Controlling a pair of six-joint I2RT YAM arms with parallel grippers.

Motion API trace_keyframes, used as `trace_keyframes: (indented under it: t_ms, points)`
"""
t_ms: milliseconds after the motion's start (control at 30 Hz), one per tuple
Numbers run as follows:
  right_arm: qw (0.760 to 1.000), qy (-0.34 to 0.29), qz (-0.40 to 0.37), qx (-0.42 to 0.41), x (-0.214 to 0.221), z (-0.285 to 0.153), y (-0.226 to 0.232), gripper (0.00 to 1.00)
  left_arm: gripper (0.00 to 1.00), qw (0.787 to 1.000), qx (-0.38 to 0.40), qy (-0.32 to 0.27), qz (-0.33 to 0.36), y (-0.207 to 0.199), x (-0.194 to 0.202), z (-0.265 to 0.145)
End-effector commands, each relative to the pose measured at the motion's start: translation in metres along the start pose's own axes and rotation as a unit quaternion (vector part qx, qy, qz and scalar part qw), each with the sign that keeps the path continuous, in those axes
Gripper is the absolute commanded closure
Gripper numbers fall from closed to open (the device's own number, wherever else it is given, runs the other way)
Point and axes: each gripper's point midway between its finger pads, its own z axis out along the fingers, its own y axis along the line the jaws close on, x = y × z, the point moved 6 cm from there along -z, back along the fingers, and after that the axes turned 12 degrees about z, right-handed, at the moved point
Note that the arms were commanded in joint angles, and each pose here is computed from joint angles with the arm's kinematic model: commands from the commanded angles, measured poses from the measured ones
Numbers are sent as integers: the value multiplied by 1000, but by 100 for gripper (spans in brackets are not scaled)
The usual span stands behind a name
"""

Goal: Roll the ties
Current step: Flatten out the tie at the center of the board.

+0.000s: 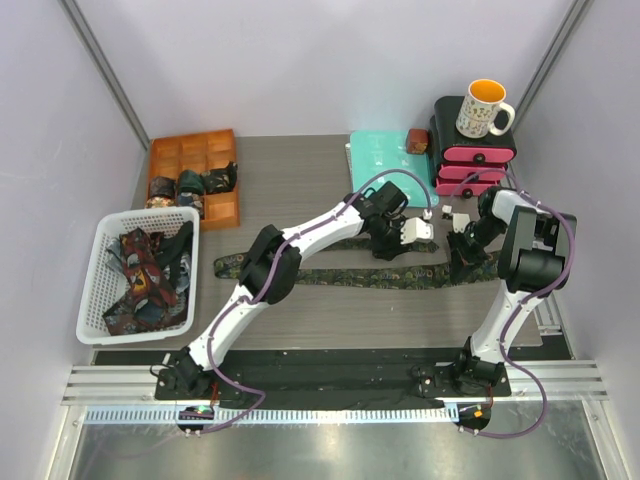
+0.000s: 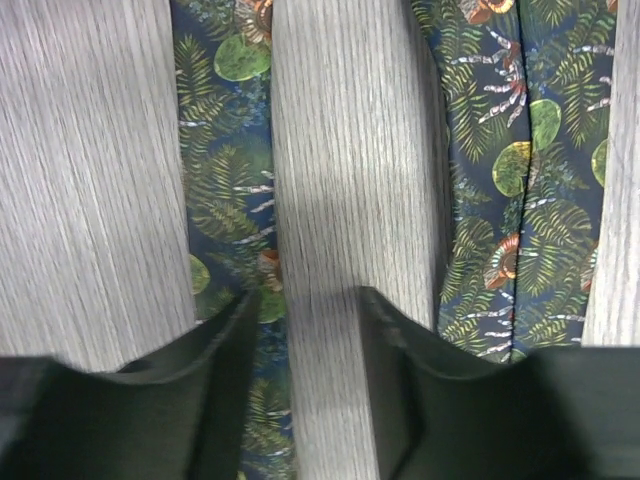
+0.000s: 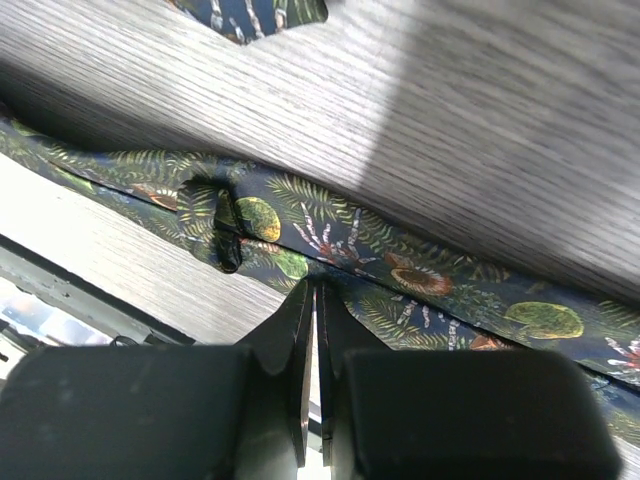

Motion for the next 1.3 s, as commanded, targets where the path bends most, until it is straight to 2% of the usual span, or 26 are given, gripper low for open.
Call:
trace_keyframes:
  t_ms: [0, 133, 300, 467, 667, 700, 833, 933, 1067, 1267]
  points:
    - [999, -50, 3, -15, -10, -22, 11, 90, 50, 998, -18, 1, -57, 8, -5, -16]
    - [997, -69, 2, -31, -19, -31, 16, 90, 46, 996, -30, 24, -86, 11, 4, -8]
    - [996, -76, 5, -49, -23, -36, 21, 90, 46, 991, -72, 16, -111, 29, 11, -14]
    - [995, -81, 14, -64, -29, -35, 24, 90, 48, 990, -55, 41, -126, 29, 25, -6]
    - [994, -90, 15, -58, -34, -41, 23, 89, 65, 983, 40, 114, -137, -18, 57, -10]
    - [994, -92, 13, -56, -36, -42, 23, 90, 68, 982, 45, 117, -141, -22, 57, -22]
    - [994, -89, 13, -55, -35, -41, 22, 90, 71, 974, 87, 143, -153, -61, 81, -37]
    - [994, -86, 17, -62, -36, -39, 23, 89, 70, 980, 60, 127, -144, -59, 73, -53]
    - [994, -83, 26, -71, -39, -37, 23, 89, 68, 984, 21, 99, -149, -34, 56, -67]
    - [993, -87, 25, -72, -42, -41, 24, 88, 64, 995, -14, 40, -94, -15, 28, -81]
